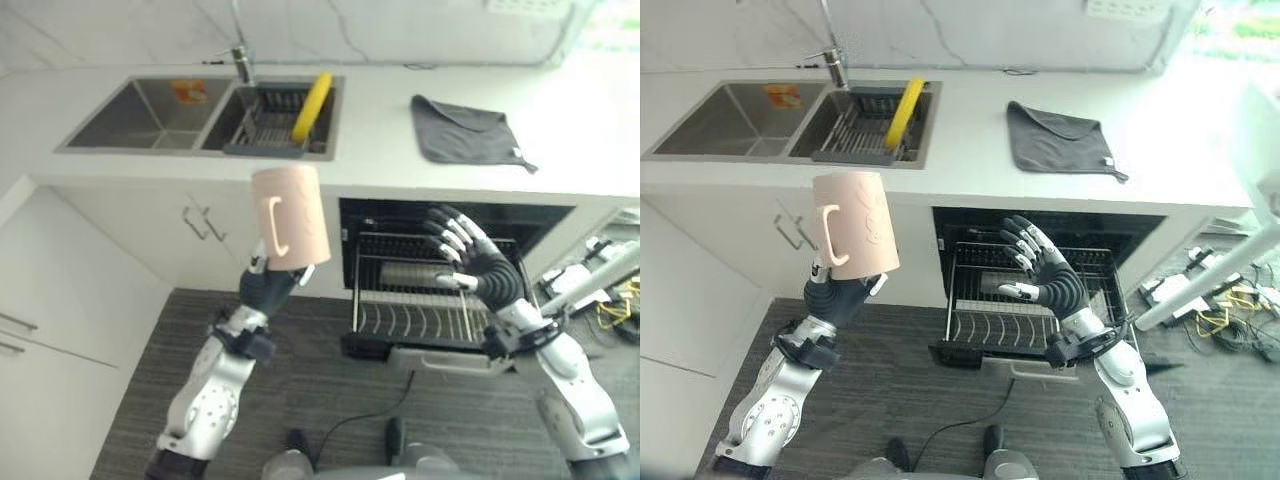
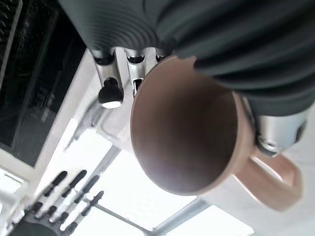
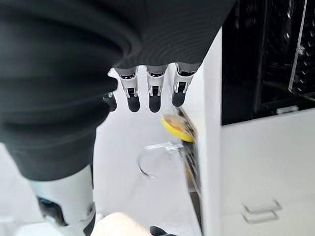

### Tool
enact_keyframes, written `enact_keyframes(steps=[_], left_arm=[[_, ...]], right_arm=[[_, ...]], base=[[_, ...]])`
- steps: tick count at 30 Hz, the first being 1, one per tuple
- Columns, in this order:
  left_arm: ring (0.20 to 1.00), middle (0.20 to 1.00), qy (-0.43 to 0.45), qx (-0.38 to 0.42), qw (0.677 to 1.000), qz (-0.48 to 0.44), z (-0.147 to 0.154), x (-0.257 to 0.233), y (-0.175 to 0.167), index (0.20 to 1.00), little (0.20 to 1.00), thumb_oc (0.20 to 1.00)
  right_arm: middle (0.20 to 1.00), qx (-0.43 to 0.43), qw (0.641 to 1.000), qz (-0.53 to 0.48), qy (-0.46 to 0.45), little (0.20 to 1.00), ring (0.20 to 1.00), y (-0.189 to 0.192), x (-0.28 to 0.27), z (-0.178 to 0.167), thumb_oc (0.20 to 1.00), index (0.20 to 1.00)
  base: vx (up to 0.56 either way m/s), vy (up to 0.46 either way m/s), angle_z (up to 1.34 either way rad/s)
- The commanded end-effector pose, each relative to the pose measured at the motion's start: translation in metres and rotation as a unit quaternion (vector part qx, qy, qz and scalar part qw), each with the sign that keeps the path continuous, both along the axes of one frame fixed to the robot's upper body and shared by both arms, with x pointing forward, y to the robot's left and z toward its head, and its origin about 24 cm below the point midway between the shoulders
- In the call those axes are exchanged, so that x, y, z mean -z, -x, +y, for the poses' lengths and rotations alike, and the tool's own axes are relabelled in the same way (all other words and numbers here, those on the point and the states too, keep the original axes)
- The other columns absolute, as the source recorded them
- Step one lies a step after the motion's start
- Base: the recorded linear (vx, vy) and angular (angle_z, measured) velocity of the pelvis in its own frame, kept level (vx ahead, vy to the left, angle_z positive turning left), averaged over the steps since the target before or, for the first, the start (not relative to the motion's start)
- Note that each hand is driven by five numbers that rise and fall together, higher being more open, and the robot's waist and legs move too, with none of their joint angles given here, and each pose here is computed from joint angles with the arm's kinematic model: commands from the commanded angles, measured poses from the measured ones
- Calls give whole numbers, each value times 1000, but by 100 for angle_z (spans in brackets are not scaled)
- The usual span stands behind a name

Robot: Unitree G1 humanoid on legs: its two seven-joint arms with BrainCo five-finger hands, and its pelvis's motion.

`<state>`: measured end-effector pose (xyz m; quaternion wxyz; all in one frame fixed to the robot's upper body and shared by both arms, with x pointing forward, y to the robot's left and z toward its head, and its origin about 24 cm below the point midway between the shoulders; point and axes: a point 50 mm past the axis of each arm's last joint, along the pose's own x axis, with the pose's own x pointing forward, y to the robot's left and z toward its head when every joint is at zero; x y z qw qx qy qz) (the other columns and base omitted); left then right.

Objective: Place the dishes in the dishwasher.

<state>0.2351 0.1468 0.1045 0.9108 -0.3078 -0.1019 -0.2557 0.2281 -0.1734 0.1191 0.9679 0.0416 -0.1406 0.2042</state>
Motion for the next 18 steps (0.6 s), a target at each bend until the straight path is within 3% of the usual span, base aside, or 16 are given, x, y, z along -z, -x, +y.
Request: enact_keyframes(steps=[1, 14, 18], left_arm=[[200, 200, -4, 4, 997, -77, -1, -28, 1, 200, 200, 200], [200, 200, -10, -44, 995, -88, 5, -29, 8, 200, 200, 200], [200, 200, 0, -35, 994, -107, 2, -34, 7, 200, 200, 200]], right_arm=[[1000, -1, 997, -64, -37, 1000, 1000, 10, -18, 9, 1000, 1000], [1000, -40, 998, -45, -21, 1000, 1000, -6, -26, 18, 1000, 1000], [1000, -38, 998, -47, -25, 1000, 1000, -9, -25, 18, 1000, 1000]], base=[[39, 57, -22], [-5, -128, -15], [25, 139, -53]])
